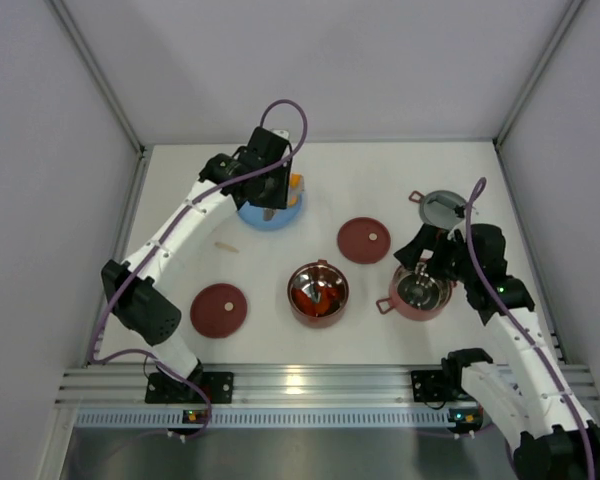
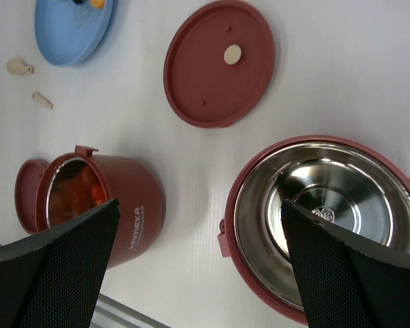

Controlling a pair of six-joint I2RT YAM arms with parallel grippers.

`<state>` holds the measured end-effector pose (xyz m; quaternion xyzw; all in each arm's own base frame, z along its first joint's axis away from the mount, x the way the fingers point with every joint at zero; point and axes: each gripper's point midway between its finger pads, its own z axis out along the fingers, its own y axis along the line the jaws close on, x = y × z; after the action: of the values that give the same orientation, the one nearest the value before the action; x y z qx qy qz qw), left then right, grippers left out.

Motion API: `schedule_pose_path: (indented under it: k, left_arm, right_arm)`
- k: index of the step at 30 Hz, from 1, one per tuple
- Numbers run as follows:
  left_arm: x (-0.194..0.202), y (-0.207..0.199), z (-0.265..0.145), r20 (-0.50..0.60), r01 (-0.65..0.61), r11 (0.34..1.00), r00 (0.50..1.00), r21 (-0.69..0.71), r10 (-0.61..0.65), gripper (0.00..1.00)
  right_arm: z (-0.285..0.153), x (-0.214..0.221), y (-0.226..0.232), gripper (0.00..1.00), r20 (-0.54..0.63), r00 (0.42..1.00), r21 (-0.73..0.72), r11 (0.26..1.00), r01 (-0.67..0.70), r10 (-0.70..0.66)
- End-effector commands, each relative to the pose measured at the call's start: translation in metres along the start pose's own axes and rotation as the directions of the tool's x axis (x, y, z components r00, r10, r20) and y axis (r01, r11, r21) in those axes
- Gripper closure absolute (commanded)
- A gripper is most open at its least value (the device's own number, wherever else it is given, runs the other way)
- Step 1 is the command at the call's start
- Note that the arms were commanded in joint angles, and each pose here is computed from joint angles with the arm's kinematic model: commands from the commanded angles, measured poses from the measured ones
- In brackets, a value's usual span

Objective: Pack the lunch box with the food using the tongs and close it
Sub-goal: Pick up the fake food from the plate, then place the fake food in the packing box.

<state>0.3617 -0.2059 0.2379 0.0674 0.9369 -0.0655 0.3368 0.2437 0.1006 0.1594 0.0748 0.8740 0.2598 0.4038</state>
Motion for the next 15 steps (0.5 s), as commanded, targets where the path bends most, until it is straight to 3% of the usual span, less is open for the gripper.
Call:
schedule_pose_path:
  k: [1, 8, 15]
  left_arm:
    - [-0.021, -0.033, -0.037, 0.1, -0.05, 0.994, 0.994, 0.099, 0.04, 1.0]
    - [-0.017, -0.099, -0.06, 0.146, -0.153, 0.959, 0.982, 0.237, 0.121, 1.0]
    - [0.022, -0.165, -0.077, 0.163, -0.28, 0.882, 0.958, 0.378, 0.235, 1.0]
  right_arm:
    - [-0.025, -0.036, -0.001, 0.0, 0.122, 0.992, 0.092, 0.995, -0.025, 0.014]
    - [-0.075, -0.078, -0.011, 0.01, 0.315, 0.948, 0.255, 0.959, -0.122, 0.037]
    - [-0.115, -0.098, -0.012, 0.01, 0.44, 0.896, 0.296, 0.933, -0.203, 0.055]
